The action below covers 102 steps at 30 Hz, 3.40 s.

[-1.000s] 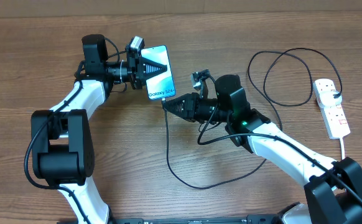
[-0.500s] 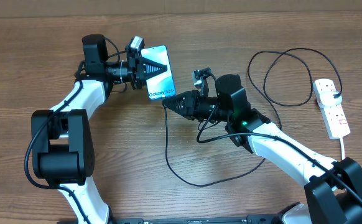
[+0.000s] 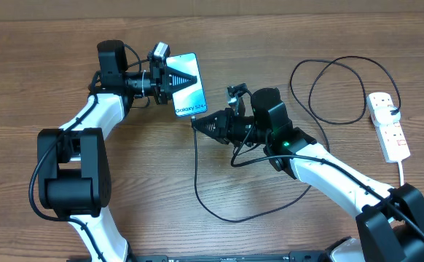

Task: Plug charger to phone and switch on socket

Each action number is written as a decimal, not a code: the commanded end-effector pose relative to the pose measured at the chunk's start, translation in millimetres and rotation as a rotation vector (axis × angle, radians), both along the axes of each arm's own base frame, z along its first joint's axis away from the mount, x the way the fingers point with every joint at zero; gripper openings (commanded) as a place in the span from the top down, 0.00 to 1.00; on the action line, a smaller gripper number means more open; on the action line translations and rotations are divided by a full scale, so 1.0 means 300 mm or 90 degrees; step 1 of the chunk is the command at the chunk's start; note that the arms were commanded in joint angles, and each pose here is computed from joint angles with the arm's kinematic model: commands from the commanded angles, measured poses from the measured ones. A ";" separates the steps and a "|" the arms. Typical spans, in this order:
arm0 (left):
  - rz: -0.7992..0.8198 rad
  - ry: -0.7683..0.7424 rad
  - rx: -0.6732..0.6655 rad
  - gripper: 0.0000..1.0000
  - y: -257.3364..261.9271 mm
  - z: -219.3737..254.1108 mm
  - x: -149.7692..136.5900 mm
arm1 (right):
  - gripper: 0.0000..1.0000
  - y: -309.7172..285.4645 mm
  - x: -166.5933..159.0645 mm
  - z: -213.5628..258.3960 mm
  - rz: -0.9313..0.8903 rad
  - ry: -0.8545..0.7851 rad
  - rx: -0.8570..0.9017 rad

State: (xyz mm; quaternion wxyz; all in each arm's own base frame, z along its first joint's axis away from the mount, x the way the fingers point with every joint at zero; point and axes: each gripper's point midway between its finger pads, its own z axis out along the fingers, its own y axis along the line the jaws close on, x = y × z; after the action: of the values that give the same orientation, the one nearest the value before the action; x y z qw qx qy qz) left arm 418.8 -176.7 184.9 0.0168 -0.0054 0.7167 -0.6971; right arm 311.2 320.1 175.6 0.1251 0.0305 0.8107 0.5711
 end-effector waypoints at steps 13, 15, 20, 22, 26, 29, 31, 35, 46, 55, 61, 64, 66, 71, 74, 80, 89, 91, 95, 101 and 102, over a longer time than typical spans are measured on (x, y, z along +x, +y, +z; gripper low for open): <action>-0.023 0.001 -0.016 0.96 0.006 0.063 -0.077 | 0.96 0.027 -0.158 0.127 0.177 -0.053 0.075; -0.013 -0.018 -0.013 0.96 0.021 0.107 -0.101 | 0.96 0.012 -0.184 0.155 0.182 -0.057 0.072; 0.032 -0.100 0.015 0.96 0.069 0.253 -0.142 | 0.96 -0.071 -0.218 0.201 0.163 -0.055 0.048; 0.052 -0.104 0.032 0.96 0.072 0.297 -0.158 | 0.96 -0.101 -0.224 0.211 0.163 -0.059 0.045; 0.049 -0.133 0.041 0.96 0.042 0.361 -0.198 | 0.96 -0.121 -0.234 0.221 0.178 -0.053 0.057; 0.019 -0.109 0.019 0.96 0.023 0.384 -0.235 | 0.96 -0.118 -0.231 0.227 0.178 -0.062 0.059; 0.024 -0.074 0.033 0.96 0.004 0.361 -0.240 | 0.96 -0.110 -0.235 0.240 0.185 -0.077 0.065; 0.037 -0.022 0.084 0.96 -0.042 0.295 -0.248 | 0.96 -0.090 -0.264 0.272 0.220 -0.106 0.088; 0.024 -0.106 0.066 0.96 -0.078 0.349 -0.228 | 0.96 -0.092 -0.307 0.286 0.268 -0.114 0.108; 0.022 -0.059 0.058 0.96 -0.079 0.352 -0.233 | 0.96 -0.095 -0.270 0.278 0.236 -0.137 0.091; 0.022 -0.057 0.058 0.96 -0.079 0.352 -0.233 | 0.96 -0.128 -0.208 0.272 0.186 -0.138 0.078; 0.024 -0.057 0.060 0.96 -0.079 0.351 -0.231 | 0.96 -0.146 -0.199 0.282 0.185 -0.135 0.087; 0.027 -0.058 0.062 0.96 -0.079 0.349 -0.229 | 0.96 -0.150 -0.205 0.291 0.196 -0.139 0.096; 0.033 -0.058 0.067 0.96 -0.078 0.345 -0.223 | 0.96 -0.148 -0.227 0.300 0.217 -0.133 0.108; 0.031 -0.059 0.067 0.96 -0.081 0.345 -0.225 | 0.96 -0.148 -0.228 0.300 0.218 -0.133 0.108; 0.034 -0.061 0.069 0.96 -0.080 0.343 -0.222 | 0.96 -0.148 -0.240 0.307 0.231 -0.135 0.116; 0.032 -0.050 0.068 0.96 -0.084 0.343 -0.225 | 0.96 -0.147 -0.219 0.306 0.208 -0.127 0.110; 0.033 -0.041 0.070 0.96 -0.090 0.342 -0.225 | 0.96 -0.147 -0.217 0.307 0.206 -0.126 0.110; 0.033 -0.039 0.072 0.96 -0.094 0.340 -0.226 | 0.96 -0.147 -0.212 0.305 0.198 -0.117 0.109; 0.035 -0.031 0.072 0.96 -0.095 0.339 -0.225 | 0.96 -0.147 -0.210 0.307 0.196 -0.116 0.109; 0.037 -0.028 0.074 0.96 -0.095 0.337 -0.223 | 0.96 -0.146 -0.210 0.307 0.196 -0.116 0.109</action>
State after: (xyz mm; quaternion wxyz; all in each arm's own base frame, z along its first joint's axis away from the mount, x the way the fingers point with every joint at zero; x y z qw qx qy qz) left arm 353.7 -201.9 278.3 0.0557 -0.0138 0.7578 -0.6500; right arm 246.7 276.5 264.0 0.0988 -0.1357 0.7408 0.6503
